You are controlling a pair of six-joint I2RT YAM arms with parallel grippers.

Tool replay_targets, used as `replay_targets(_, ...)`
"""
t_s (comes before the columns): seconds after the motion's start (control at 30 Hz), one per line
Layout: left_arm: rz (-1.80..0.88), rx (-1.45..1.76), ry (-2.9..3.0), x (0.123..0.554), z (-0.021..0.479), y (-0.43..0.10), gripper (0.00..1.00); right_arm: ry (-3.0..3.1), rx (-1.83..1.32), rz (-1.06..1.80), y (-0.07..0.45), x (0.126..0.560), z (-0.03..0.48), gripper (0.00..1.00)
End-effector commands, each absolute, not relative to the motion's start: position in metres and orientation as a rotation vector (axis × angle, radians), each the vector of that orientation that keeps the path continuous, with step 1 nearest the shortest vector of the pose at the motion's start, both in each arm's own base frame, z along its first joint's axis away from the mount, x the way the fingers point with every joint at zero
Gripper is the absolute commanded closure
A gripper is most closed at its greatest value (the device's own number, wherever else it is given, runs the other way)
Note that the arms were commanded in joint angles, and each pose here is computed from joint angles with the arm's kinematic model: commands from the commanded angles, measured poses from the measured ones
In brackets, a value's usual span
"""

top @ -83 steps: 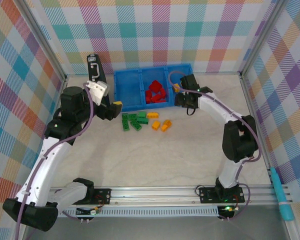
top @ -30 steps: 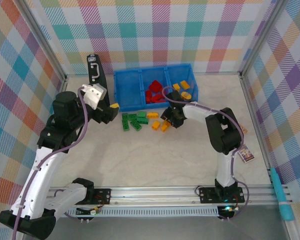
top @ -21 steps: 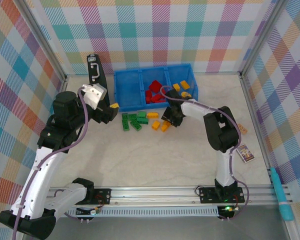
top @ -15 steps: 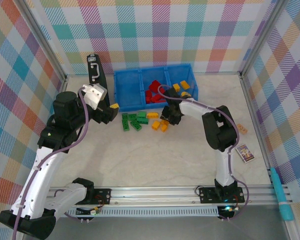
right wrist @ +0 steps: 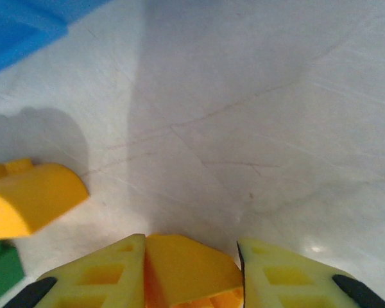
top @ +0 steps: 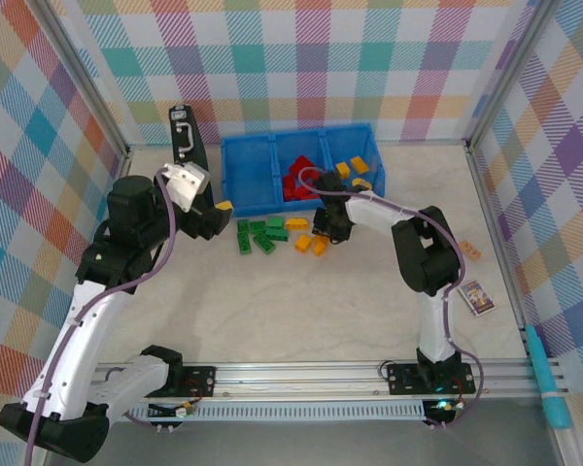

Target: Sort the legos into containers by color

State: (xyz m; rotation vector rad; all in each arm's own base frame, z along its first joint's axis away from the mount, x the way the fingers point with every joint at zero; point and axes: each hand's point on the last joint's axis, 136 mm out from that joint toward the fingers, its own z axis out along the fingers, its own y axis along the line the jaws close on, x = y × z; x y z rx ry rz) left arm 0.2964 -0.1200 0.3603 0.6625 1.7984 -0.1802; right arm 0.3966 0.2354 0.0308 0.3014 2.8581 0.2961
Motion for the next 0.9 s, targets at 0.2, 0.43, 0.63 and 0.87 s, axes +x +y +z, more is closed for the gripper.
replay_targets(0.2,-0.163,0.67,1.801,0.298,0.36,-0.12,0.0,2.812,0.204,0.094,0.191,0.392,0.082,0.69)
replay_targets(0.43,-0.164,0.672,1.808,0.299,0.358,-0.121,0.0,2.711,0.221,0.06,0.161,0.418,0.118,0.69)
replay_targets(0.63,-0.158,0.67,1.821,0.302,0.356,-0.12,0.0,2.541,0.266,0.059,0.127,0.475,0.163,0.68)
replay_targets(0.87,-0.139,0.657,1.843,0.307,0.354,-0.118,0.0,2.527,0.264,0.166,0.138,0.51,0.17,0.65)
